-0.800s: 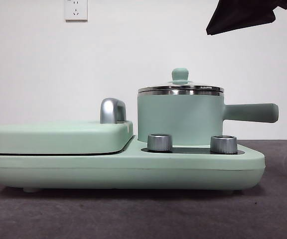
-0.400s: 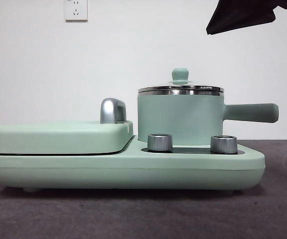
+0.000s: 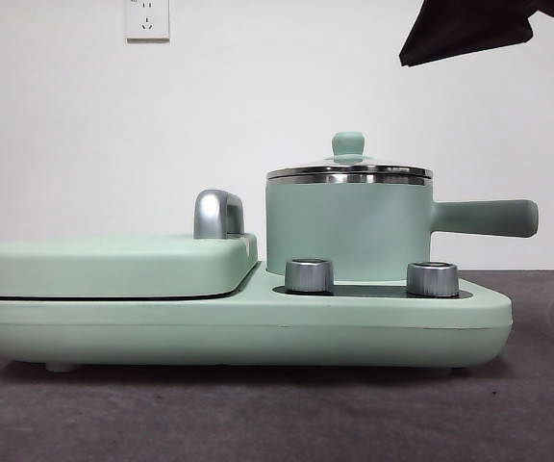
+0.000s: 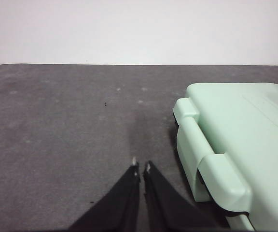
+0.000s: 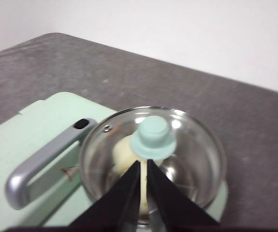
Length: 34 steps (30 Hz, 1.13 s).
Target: Put the buns in a small steamer
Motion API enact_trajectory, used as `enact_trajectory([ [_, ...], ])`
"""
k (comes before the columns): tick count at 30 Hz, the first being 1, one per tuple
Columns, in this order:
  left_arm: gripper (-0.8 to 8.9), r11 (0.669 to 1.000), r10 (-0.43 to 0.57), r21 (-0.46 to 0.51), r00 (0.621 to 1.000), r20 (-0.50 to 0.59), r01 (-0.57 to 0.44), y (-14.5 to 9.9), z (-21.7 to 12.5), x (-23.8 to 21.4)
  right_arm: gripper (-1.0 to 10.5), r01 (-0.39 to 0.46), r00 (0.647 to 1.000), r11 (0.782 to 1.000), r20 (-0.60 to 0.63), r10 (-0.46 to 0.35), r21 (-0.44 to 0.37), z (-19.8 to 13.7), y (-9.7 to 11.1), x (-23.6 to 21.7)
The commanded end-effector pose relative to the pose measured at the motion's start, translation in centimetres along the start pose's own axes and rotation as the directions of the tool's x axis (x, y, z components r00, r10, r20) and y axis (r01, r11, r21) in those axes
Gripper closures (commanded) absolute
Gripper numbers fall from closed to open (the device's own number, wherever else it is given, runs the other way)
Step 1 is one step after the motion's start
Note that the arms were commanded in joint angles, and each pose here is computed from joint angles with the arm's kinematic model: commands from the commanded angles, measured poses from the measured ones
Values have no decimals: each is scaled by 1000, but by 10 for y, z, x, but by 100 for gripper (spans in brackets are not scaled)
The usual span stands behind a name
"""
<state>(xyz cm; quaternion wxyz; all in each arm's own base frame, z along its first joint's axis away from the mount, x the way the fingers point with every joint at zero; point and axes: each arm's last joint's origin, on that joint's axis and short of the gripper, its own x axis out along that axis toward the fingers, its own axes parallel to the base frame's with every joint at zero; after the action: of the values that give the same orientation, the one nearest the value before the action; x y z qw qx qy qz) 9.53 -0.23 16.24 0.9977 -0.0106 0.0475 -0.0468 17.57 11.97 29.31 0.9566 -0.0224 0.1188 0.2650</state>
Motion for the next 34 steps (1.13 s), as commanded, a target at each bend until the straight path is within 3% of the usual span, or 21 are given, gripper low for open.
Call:
enact_trajectory([
  [1,794,1000,4,-4,1000,-7,-4,0,-5,2,928,30,999,995,36,-27,-99,6,-4,-8],
  [9,794,1000,4,-4,1000,-6,-4,0,-5,2,928,186,982,982,31,-185,-43,-21,-41,-34],
  [14,794,1000,4,-4,1000,-6,-4,0,-5,2,927,330,940,944,92,-329,-2,-56,-59,-62],
  [19,794,1000,4,-4,1000,-6,-4,0,-5,2,928,425,890,905,170,-422,24,-91,-63,-83],
  [25,794,1000,4,-4,1000,-6,-4,0,-5,2,928,459,861,887,225,-456,41,-125,-61,-92],
  [34,794,1000,4,-4,1000,-6,-4,0,-5,2,928,465,850,883,246,-466,63,-149,-59,-92],
])
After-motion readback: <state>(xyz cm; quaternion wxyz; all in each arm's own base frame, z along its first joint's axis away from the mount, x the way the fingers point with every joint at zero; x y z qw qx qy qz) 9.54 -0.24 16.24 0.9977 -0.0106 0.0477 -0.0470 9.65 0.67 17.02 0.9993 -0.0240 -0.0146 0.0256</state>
